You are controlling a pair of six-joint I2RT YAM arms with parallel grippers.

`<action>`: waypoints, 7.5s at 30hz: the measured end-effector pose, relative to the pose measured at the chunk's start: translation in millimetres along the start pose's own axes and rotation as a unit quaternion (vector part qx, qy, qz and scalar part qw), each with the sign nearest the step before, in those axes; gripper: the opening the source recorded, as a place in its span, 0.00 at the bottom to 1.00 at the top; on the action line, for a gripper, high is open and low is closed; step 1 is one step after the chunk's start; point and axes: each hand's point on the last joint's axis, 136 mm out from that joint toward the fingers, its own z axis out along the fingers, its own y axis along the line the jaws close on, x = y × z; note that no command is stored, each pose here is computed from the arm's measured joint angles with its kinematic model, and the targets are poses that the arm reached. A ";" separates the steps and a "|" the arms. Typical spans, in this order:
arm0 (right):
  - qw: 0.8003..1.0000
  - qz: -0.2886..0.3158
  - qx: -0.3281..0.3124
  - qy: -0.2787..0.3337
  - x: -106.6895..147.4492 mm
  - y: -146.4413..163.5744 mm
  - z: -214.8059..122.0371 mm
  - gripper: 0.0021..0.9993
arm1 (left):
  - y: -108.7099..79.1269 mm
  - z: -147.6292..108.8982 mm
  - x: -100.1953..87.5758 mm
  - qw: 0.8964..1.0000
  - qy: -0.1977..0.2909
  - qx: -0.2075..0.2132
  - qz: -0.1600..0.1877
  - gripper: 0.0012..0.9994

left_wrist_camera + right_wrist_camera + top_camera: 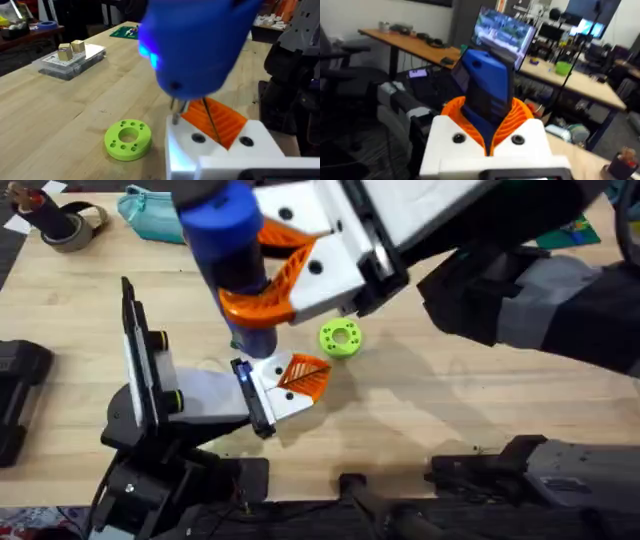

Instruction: Pick up the gripper from the table and insert it into the empty holder that is missing its gripper. Then pick up a screw, insert it into the mounting hole, and use the screwdriver to tighten it. Finally, clean up the table by picking up the vegetable and placing it into the bucket.

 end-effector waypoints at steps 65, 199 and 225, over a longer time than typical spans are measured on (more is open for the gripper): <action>0.558 0.149 0.155 0.802 277.1 -58.0 -432.2 0.02 | -0.4 0.0 0.1 1.000 0.000 0.001 0.000 0.00; 0.447 0.392 0.694 0.405 55.7 83.6 -326.6 1.00 | 202.5 -102.3 61.8 0.722 0.449 -0.378 -0.367 0.99; 0.447 0.392 0.694 0.405 55.7 83.6 -326.6 1.00 | 202.5 -102.3 61.8 0.722 0.449 -0.378 -0.367 0.99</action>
